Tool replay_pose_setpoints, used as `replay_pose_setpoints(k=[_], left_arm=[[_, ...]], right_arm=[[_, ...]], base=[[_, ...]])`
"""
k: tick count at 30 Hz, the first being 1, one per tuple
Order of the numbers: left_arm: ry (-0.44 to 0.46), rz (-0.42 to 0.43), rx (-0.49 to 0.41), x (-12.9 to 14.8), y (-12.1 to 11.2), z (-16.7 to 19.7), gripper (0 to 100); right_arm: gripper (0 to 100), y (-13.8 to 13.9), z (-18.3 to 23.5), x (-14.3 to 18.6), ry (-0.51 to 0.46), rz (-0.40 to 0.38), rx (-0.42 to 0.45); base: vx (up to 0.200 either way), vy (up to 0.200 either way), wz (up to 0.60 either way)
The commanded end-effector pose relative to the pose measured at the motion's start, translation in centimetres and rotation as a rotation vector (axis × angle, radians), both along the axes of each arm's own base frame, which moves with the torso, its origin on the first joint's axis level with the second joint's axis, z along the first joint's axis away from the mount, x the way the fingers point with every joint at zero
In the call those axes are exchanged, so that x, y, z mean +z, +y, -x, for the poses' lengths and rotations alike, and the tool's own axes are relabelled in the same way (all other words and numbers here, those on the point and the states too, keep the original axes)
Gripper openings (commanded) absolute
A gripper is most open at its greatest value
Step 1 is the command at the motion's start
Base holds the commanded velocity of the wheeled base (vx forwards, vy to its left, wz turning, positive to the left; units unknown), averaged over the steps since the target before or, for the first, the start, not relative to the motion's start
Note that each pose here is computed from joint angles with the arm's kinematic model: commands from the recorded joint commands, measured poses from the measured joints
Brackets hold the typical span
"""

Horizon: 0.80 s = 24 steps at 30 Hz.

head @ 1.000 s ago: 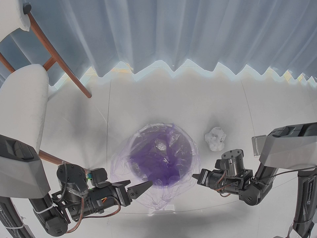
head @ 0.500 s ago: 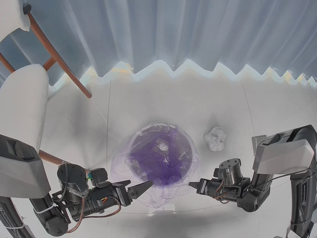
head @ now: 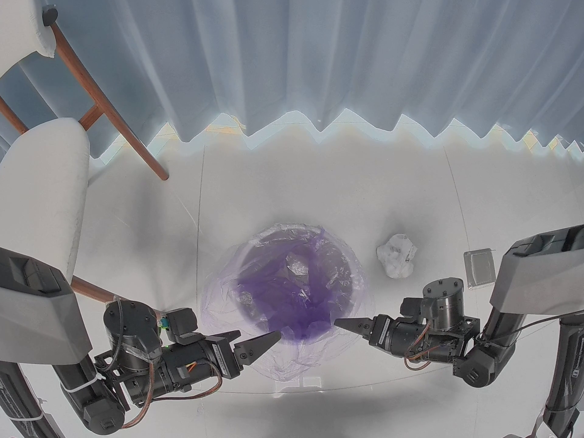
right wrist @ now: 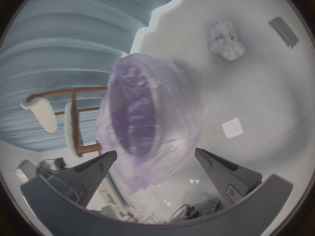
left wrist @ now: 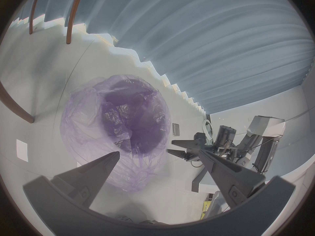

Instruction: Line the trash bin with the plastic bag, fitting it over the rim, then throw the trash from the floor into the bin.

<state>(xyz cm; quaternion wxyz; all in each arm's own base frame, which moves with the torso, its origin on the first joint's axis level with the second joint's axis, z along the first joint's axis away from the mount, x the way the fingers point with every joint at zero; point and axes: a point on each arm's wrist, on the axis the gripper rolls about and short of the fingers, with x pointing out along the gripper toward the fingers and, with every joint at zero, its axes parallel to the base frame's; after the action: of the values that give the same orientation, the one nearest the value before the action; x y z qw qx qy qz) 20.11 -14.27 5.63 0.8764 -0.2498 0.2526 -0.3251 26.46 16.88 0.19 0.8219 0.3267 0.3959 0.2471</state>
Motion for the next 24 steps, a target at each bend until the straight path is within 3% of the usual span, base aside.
replay_pose_setpoints(k=[1,3,8,13,24], left_arm=[[0.001,0.0,-0.001,0.0,0.0,0.0,100],[0.005,-0.003,-0.001,-0.2,0.0,0.0,100],[0.059,-0.038,0.009,-1.9,-0.1,-0.6,100],[0.098,-0.067,-0.001,-3.1,-0.5,-0.6,100],[0.13,-0.09,0.028,-3.2,0.7,0.3,100]], right_arm=[[100,-0.7,1.4,4.6,-0.01,-0.156,0.05],[100,-0.8,1.7,4.6,0.003,-0.166,0.065],[100,-0.4,2.4,3.1,0.014,-0.104,0.118],[100,-0.4,2.3,2.6,0.019,-0.094,0.118],[100,-0.2,2.0,1.7,0.029,-0.071,0.123]], base=[[0.0,0.0,0.0],[0.0,0.0,0.0],[0.0,0.0,0.0],[0.0,0.0,0.0],[0.0,0.0,0.0]])
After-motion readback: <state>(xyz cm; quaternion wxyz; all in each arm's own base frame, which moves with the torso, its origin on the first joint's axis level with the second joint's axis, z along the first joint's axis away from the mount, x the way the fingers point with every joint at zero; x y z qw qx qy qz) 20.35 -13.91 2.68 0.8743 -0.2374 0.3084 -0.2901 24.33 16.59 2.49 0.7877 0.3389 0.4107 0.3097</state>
